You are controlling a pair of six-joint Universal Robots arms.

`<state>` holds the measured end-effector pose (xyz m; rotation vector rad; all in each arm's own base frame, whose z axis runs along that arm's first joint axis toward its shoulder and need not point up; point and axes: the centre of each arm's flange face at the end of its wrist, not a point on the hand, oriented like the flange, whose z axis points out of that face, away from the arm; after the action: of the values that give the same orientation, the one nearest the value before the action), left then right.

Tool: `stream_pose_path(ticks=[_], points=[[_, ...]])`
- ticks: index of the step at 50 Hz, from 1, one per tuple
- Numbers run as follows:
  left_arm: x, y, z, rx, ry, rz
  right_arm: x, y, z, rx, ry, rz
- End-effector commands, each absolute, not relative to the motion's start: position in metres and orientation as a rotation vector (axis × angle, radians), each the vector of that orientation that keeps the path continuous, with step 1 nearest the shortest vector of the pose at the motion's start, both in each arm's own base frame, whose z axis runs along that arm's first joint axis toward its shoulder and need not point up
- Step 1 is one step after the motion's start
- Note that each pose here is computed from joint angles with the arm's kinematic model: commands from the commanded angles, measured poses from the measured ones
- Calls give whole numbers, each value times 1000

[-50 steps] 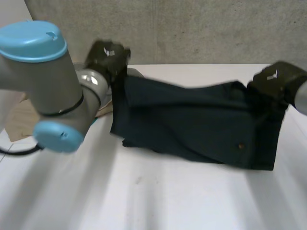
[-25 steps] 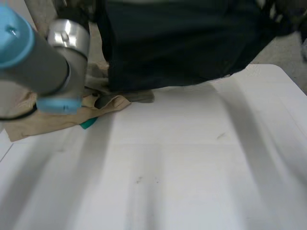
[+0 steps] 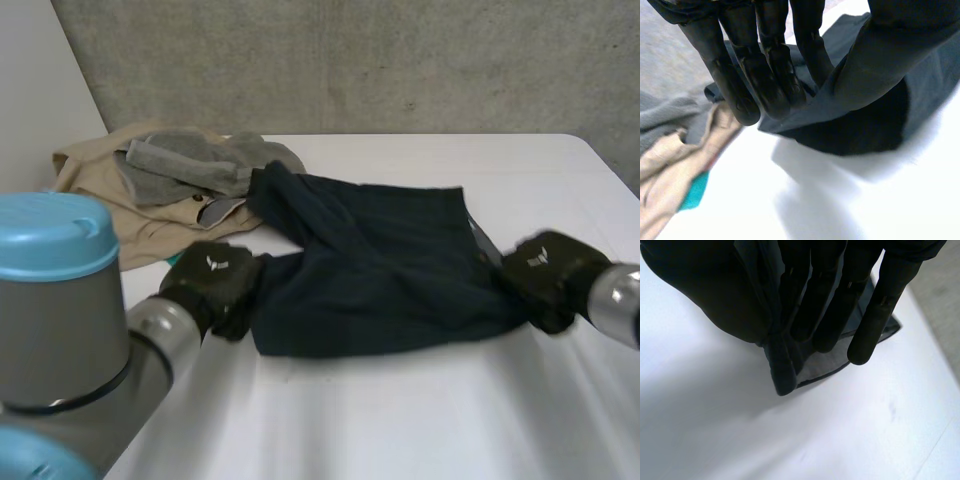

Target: Fold the laundry.

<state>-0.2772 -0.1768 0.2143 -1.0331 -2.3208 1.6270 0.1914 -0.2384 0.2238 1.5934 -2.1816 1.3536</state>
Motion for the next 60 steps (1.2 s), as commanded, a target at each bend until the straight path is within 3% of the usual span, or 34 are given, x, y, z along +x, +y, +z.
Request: stream_pose_path(ticks=[1, 5, 11, 17, 24, 30, 37, 40, 49, 60], points=[[-267, -132, 224, -1213, -2353, 1423, 158, -198, 240, 1695, -2103, 1132], [-276, -140, 229, -1187, -2280, 1521, 162, -202, 242, 1657, -2106, 1268], [-309, -192, 217, -1079, -2141, 1791, 166, -229, 226, 1423, -2345, 1444], [-323, -232, 210, -1016, -2063, 1961, 185, -251, 208, 1276, -2439, 1599], [-330, -224, 219, -1052, -2021, 1996, 194, -267, 190, 1129, -2428, 1611], [-313, -174, 262, -1031, -1958, 2042, 192, -274, 187, 1087, -2409, 1623], [-316, -126, 237, -1172, -1964, 1874, 192, -274, 186, 1073, -2408, 1629], [-315, -119, 223, -1212, -1998, 1815, 192, -275, 186, 1068, -2406, 1632], [-326, -136, 160, -1305, -2147, 1647, 192, -271, 182, 1075, -2435, 1617], [-339, -192, 141, -1178, -2127, 1860, 192, -265, 176, 1095, -2464, 1597]])
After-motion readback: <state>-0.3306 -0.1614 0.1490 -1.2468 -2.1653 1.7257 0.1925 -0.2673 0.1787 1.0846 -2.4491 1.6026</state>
